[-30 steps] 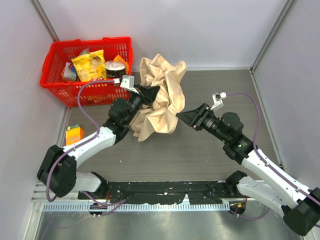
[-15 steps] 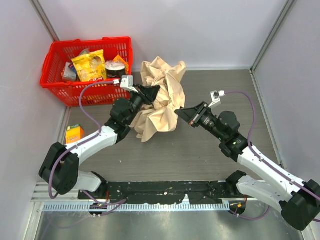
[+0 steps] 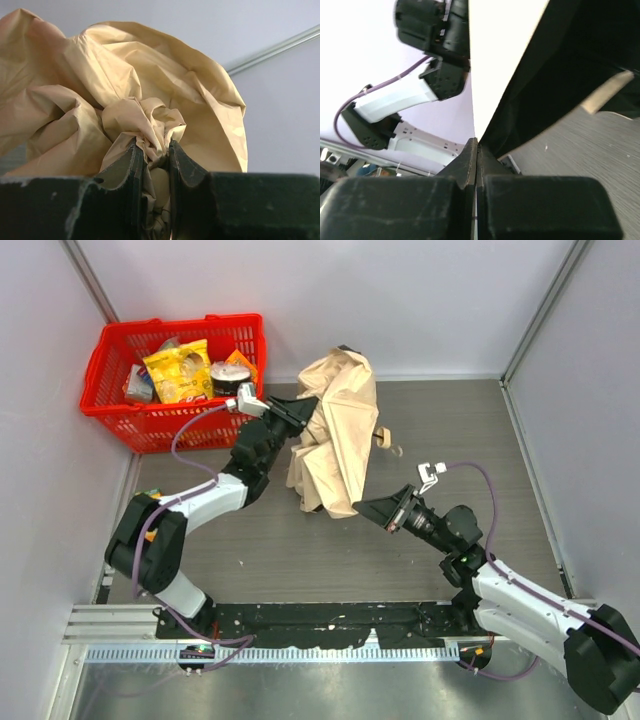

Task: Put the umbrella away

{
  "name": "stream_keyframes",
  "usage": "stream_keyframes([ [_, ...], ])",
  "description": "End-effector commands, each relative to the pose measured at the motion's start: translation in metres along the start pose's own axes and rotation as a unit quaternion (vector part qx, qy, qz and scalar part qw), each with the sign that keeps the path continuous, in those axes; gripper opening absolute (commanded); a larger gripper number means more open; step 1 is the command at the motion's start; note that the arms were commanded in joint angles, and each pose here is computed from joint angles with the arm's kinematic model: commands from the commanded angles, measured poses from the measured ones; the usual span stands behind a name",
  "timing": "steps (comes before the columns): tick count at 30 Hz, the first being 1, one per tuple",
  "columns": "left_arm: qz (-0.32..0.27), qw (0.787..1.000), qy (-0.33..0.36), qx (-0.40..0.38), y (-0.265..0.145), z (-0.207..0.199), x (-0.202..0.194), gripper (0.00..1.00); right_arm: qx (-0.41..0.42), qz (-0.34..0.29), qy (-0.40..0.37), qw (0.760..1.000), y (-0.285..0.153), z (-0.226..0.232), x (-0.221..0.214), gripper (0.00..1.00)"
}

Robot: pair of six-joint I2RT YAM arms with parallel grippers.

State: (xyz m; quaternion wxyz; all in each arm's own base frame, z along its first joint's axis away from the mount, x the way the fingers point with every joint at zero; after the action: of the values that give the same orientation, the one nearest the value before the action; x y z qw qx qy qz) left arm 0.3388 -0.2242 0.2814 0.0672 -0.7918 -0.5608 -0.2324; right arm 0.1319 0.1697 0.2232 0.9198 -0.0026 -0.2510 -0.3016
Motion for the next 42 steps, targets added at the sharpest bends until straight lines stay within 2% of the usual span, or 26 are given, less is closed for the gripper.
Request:
stream_keyframes([
  [1, -0.022, 0.989, -0.086, -0.121, 0.006, -0.049, 0.018, 0.0, 0.092, 0.008, -0.023, 0.995, -0.003, 0.024, 0.002, 0.03],
  [4, -0.001, 0.987, -0.07, -0.145, 0.003, -0.055, 0.019, 0.0, 0.029, 0.035, -0.048, 0.998, -0.002, 0.011, -0.002, 0.19],
  [5, 0.022, 0.985, -0.058, -0.161, 0.003, -0.058, 0.019, 0.0, -0.018, 0.061, -0.044, 0.997, -0.003, 0.005, -0.005, 0.22],
  [6, 0.04, 0.983, -0.048, -0.17, 0.002, -0.058, 0.02, 0.0, -0.033, 0.064, -0.096, 0.993, -0.006, 0.003, -0.002, 0.25],
  [7, 0.064, 0.981, -0.042, -0.179, 0.001, -0.059, 0.021, 0.0, -0.097, 0.096, -0.139, 0.981, -0.011, -0.002, 0.0, 0.26],
  [8, 0.08, 0.978, -0.034, -0.188, -0.001, -0.058, 0.022, 0.0, -0.142, 0.068, -0.168, 0.973, -0.016, -0.001, 0.008, 0.31],
  [9, 0.102, 0.975, -0.027, -0.196, -0.004, -0.056, 0.022, 0.0, -0.194, 0.089, -0.2, 0.956, -0.026, 0.002, 0.013, 0.35],
  [10, 0.123, 0.971, -0.022, -0.203, -0.007, -0.054, 0.023, 0.0, -0.227, 0.055, -0.228, 0.945, -0.032, 0.006, 0.022, 0.44],
  [12, 0.159, 0.963, -0.012, -0.218, -0.012, -0.052, 0.024, 0.0, -0.271, 0.03, -0.276, 0.922, -0.044, 0.022, 0.039, 0.55],
  [14, 0.202, 0.95, 0.0, -0.237, -0.015, -0.055, 0.026, 0.0, -0.287, -0.009, -0.32, 0.903, -0.049, 0.048, 0.06, 0.61],
  [17, 0.265, 0.927, 0.024, -0.264, -0.024, -0.062, 0.027, 0.0, -0.307, -0.016, -0.359, 0.881, -0.039, 0.071, 0.084, 0.63],
  [18, 0.279, 0.921, 0.035, -0.269, -0.03, -0.064, 0.028, 0.0, -0.293, -0.021, -0.367, 0.883, -0.034, 0.087, 0.092, 0.63],
  [19, 0.29, 0.916, 0.051, -0.274, -0.036, -0.066, 0.028, 0.0, -0.275, 0.007, -0.377, 0.884, -0.024, 0.09, 0.094, 0.63],
  [20, 0.293, 0.915, 0.061, -0.269, -0.041, -0.066, 0.029, 0.0, -0.252, 0.009, -0.386, 0.887, -0.017, 0.103, 0.1, 0.63],
  [21, 0.292, 0.915, 0.076, -0.266, -0.047, -0.068, 0.031, 0.0, -0.228, 0.054, -0.391, 0.89, -0.004, 0.1, 0.098, 0.63],
  [25, 0.311, 0.913, 0.114, -0.238, -0.064, -0.072, 0.036, 0.0, -0.184, 0.109, -0.407, 0.888, 0.025, 0.107, 0.104, 0.63],
  [29, 0.328, 0.906, 0.121, -0.24, -0.078, -0.078, 0.038, 0.0, -0.133, 0.102, -0.415, 0.894, 0.041, 0.113, 0.107, 0.77],
  [32, 0.336, 0.903, 0.113, -0.242, -0.085, -0.08, 0.038, 0.0, -0.112, 0.089, -0.411, 0.9, 0.049, 0.111, 0.107, 0.78],
  [36, 0.343, 0.899, 0.103, -0.251, -0.086, -0.084, 0.038, 0.0, -0.113, 0.103, -0.408, 0.9, 0.048, 0.112, 0.105, 0.79],
  [42, 0.322, 0.917, 0.111, -0.206, -0.079, -0.079, 0.039, 0.0, -0.118, 0.084, -0.394, 0.908, 0.037, 0.121, 0.102, 0.79],
])
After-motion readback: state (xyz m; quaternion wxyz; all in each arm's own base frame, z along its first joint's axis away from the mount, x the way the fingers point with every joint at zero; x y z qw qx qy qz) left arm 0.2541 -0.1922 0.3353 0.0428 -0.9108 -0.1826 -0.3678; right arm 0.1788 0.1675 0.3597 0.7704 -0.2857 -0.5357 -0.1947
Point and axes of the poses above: each gripper's point midway between its finger pads, its own y axis out along the fingers, its own z axis along the line the jaws close on, x = y × z, the point moved 10 cm from there along -y, back along the fingers, and after that the axes turned 3 degrees about -y, right-handed, at the moved point
